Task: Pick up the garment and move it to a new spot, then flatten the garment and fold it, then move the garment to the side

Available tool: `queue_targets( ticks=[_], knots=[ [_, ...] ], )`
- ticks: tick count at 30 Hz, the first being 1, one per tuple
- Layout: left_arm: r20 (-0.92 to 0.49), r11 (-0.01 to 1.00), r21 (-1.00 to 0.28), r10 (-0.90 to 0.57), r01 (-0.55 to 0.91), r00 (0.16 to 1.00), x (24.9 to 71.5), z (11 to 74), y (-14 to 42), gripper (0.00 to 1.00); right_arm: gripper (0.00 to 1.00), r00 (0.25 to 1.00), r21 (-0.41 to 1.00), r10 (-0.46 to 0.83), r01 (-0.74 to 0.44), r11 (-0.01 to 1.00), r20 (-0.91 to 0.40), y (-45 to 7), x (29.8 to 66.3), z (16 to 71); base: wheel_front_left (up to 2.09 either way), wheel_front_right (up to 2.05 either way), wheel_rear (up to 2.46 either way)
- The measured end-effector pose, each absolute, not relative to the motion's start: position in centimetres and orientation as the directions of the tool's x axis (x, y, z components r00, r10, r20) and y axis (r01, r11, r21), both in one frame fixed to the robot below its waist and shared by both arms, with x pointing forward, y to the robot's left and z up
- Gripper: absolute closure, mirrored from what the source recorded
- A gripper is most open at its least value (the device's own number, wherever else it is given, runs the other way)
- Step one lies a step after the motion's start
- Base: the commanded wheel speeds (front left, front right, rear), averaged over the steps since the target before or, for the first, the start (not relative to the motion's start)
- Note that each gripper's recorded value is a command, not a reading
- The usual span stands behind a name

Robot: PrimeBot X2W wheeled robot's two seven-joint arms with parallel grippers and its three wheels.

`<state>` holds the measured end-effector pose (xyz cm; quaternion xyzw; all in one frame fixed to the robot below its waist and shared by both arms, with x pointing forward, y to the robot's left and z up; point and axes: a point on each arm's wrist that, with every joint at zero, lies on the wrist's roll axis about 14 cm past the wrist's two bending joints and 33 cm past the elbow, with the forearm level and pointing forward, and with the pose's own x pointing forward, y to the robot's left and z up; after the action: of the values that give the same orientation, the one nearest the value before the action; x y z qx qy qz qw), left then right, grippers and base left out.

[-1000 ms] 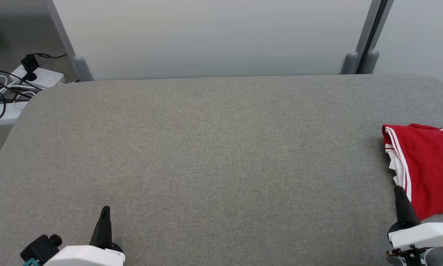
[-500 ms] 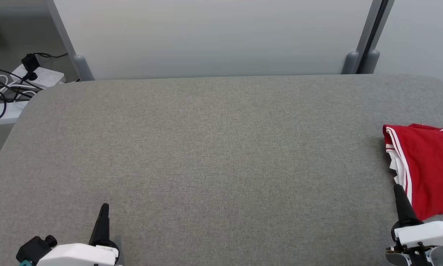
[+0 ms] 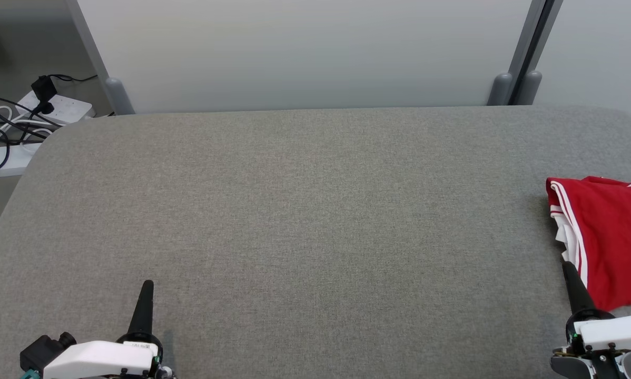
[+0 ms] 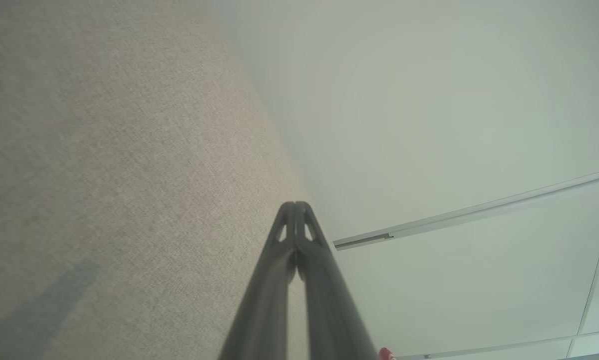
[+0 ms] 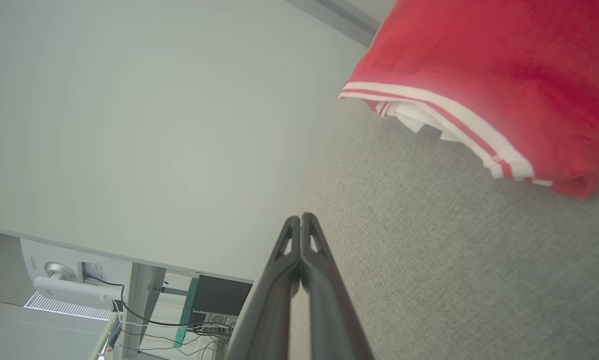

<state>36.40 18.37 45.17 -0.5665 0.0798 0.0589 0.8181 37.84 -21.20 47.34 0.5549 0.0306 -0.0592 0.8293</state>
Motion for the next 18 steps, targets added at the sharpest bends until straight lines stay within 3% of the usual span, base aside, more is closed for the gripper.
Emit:
queue_targets(
  ticks=[18],
  knots=[
    [-0.155,0.152,-0.977,-0.011,-0.152,0.988,36.9,46.2,18.5,1.0,1.0,0.995,0.981,-0.041,0.098,0.165,-0.093,-20.6,38.1,48.0,0.0,0.0,0.0]
  ],
)
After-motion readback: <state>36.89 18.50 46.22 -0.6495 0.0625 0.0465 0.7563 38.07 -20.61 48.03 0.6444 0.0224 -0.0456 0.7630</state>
